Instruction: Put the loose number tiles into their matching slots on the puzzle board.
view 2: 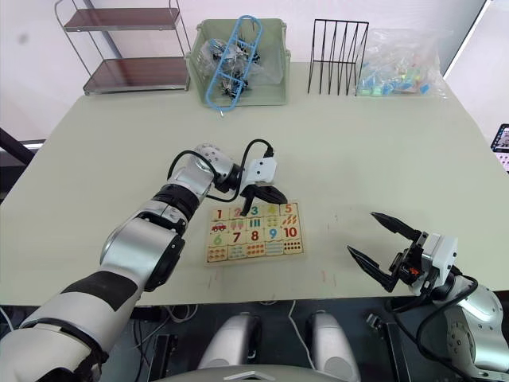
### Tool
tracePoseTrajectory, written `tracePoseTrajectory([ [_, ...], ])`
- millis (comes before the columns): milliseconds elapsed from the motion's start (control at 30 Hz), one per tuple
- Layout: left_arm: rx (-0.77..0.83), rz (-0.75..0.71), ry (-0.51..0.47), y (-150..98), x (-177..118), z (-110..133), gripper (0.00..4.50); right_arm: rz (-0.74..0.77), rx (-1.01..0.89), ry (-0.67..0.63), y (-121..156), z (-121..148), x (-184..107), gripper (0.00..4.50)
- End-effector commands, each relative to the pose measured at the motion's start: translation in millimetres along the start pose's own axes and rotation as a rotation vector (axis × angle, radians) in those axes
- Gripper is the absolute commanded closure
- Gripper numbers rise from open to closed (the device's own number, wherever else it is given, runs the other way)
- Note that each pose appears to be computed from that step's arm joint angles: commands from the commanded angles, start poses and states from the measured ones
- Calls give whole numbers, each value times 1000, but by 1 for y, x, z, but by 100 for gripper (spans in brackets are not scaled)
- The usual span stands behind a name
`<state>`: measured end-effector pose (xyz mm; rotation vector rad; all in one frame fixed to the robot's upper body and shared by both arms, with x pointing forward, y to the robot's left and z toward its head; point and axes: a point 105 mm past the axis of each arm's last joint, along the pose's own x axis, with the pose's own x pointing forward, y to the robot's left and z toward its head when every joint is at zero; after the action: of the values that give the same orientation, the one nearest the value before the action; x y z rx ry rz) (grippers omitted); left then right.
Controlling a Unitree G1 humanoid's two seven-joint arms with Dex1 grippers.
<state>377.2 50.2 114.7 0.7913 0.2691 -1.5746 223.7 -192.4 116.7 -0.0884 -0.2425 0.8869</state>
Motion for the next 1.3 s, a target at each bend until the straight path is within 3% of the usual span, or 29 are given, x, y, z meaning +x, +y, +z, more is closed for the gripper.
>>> tracePoseTrajectory([
  [33, 30, 10, -24, 3, -1, 9, 447, -3, -35, -25, 0, 9, -1, 0],
  [367, -21, 108, -75, 17, -16, 14, 447, 0, -33, -23, -1, 7, 0, 0],
  [567, -63, 160, -201, 25, -36, 28, 447, 20, -32, -19, -4, 8, 2, 0],
  [800, -142, 273, -423, 21, -88, 34, 447, 36, -25, 1, -12, 6, 3, 0],
  [967, -216, 434, -501, 7, -121, 23, 447, 37, -5, 30, -19, 2, 6, 0],
  [1067, -265, 548, -511, 0, -135, 15, 368, 43, 1, 40, -23, 0, 6, 0],
  [1300, -379, 704, -529, -36, -162, 4, 36, 27, 9, 64, -32, -7, 8, 0],
])
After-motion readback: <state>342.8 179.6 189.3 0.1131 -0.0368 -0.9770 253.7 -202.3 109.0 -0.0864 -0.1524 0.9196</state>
